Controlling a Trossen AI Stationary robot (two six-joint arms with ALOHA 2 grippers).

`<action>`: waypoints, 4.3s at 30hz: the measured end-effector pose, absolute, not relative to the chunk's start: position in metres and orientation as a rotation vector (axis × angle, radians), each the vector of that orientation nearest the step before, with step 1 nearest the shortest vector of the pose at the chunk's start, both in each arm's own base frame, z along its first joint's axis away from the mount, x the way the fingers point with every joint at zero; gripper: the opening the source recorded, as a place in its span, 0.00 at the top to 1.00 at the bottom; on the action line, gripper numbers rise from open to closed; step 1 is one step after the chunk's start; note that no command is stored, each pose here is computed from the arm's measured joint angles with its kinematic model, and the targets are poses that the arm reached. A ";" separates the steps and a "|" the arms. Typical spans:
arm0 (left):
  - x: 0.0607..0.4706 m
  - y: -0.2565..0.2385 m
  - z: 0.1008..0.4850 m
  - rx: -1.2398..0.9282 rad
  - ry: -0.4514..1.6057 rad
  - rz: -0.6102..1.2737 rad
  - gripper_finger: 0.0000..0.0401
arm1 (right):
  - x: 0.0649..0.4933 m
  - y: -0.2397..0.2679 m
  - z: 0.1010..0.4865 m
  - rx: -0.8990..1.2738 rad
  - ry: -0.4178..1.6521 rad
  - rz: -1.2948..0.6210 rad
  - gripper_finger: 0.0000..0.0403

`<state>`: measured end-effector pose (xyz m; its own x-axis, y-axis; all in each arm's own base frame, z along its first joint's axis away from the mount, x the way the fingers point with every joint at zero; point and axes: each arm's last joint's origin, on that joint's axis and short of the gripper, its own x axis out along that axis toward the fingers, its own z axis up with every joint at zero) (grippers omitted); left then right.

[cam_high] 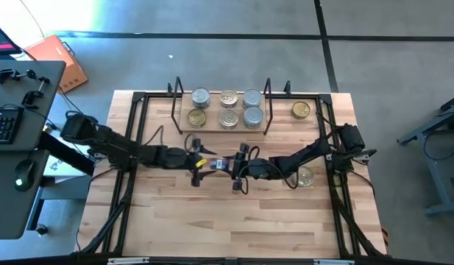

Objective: Stack canned seafood by type on shelf
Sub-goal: Stack the blue-pink tuna can on top of the blue-pink tuna can on the shelf

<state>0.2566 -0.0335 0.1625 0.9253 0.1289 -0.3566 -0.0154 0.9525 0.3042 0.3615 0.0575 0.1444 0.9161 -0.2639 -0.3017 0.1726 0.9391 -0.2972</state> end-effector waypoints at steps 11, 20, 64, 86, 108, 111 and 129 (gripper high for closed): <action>0.278 -0.030 0.157 0.324 0.489 0.083 0.42 | 0.362 0.058 0.144 -0.266 0.350 -0.230 0.56; 0.267 -0.029 0.146 0.327 0.495 0.072 0.57 | 0.359 0.057 0.149 -0.290 0.369 -0.221 0.37; 0.209 -0.021 0.157 0.320 -0.170 -0.018 0.57 | 0.371 0.082 0.202 -0.470 0.193 -0.257 0.20; 0.208 -0.019 0.144 0.339 -0.030 0.054 0.52 | 0.396 0.073 0.232 -0.401 0.441 -0.237 0.55; 0.202 -0.037 0.127 0.120 0.135 0.133 0.17 | 0.442 -0.108 0.231 -0.767 0.991 -0.813 0.55; 0.202 -0.038 0.127 0.120 0.135 0.129 0.17 | 0.440 -0.130 0.220 -0.788 1.050 -0.823 0.55; 0.202 -0.038 0.127 0.123 0.136 0.129 0.17 | 0.427 -0.170 0.216 -0.728 1.077 -0.652 0.55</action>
